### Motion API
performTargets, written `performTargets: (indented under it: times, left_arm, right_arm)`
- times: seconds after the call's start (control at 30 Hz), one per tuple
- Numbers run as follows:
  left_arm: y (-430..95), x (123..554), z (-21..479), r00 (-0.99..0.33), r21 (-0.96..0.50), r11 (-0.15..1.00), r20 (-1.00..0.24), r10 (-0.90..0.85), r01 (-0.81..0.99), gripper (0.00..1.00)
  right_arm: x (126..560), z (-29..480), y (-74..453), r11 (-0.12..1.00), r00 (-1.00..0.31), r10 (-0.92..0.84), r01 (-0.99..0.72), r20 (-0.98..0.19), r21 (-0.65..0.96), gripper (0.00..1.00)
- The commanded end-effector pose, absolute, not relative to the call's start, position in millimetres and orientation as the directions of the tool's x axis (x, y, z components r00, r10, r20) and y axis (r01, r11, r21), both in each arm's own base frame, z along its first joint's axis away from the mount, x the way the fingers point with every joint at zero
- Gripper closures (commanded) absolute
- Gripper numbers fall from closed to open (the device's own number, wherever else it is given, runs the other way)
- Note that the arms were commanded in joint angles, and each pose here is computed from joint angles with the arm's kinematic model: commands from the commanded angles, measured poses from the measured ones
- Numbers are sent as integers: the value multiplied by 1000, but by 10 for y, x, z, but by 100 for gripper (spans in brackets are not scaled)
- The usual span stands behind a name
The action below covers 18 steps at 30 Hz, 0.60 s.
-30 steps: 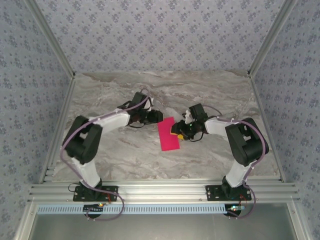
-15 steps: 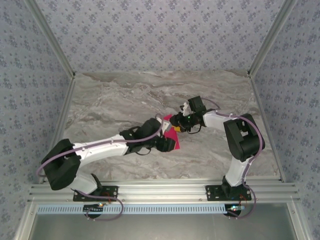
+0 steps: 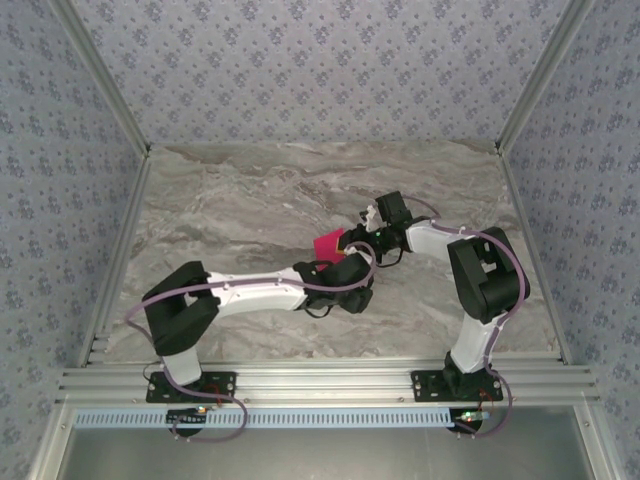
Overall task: Fold a paper plane with a square sheet of paper (fold left side to right side)
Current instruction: Fold the triangle a second time at the center of the table.
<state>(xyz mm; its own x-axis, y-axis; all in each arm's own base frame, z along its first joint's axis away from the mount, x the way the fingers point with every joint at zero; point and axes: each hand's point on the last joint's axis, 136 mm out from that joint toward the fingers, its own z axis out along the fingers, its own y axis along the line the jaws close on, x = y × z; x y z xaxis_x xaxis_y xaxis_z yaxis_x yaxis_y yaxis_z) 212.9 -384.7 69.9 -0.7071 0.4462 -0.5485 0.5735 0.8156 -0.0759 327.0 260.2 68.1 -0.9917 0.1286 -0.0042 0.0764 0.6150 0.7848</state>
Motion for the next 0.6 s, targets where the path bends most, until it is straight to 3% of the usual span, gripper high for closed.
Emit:
performTargets:
  times: [0.0,0.2,0.57]
  left_arm:
    - [-3732,2224,654,-692,74,837,-527,494,542,35]
    - [-3712,2284,611,-657,213,822,-511,554,528,40]
    - [-3788,2223,742,-619,205,802,-540,571,561,77]
  right_arm:
    - [3278,673,2612,610,-992,124,97,26,787,63]
    - [3271,651,2623,613,-992,123,101,31,783,63]
    - [3254,604,2604,634,-993,113,99,34,767,63]
